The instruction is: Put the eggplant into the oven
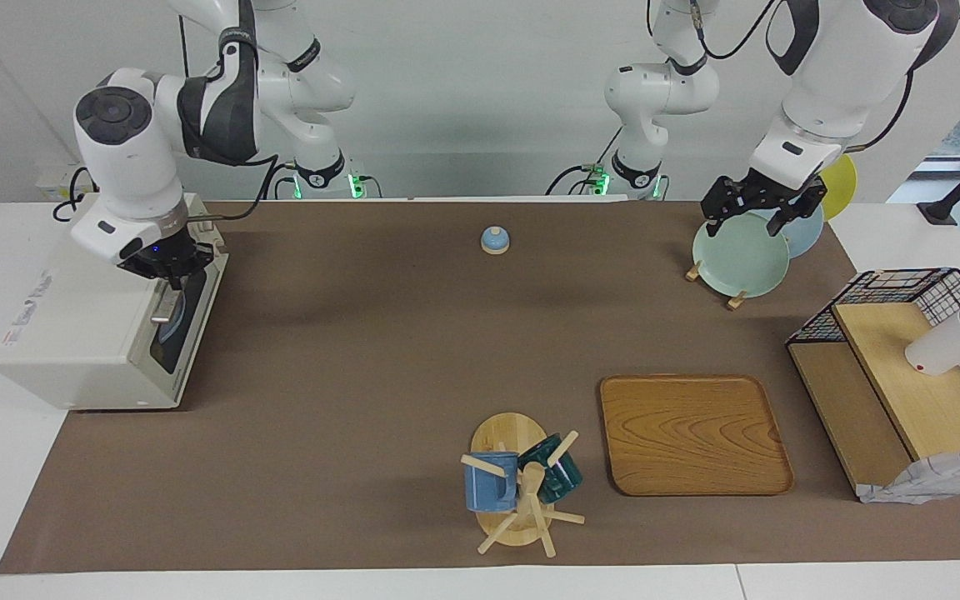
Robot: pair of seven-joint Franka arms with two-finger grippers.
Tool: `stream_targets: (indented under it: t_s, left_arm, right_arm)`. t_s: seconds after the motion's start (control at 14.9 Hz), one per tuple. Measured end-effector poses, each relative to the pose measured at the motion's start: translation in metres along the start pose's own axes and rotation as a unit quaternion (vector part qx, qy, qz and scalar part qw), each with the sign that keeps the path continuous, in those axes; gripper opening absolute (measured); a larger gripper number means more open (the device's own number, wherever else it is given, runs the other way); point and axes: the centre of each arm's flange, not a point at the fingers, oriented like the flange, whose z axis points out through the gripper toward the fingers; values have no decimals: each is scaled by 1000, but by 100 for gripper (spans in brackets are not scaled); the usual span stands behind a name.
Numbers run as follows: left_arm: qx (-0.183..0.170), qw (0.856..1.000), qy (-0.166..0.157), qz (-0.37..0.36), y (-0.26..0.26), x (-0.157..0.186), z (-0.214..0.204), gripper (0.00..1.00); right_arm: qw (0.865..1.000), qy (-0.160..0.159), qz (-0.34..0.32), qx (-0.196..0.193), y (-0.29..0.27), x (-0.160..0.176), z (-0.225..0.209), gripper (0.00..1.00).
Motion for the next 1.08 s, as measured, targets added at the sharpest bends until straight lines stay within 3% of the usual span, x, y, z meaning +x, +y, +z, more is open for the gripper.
stream_targets:
  t_s: [0.2,0.47,1.08]
  left_arm:
    - [0,1000,0,0,0,0,0,100]
    - [0,1000,1,0,0,0,-1,100]
    - [0,1000,1,2,2,-1,-1,100]
  right_arm:
    - [996,22,11,81,-17,-6,-50,4]
    - [994,29,23,105,-11,-10,-59,13]
    - [993,17,30,109,-22,-8,-63,100]
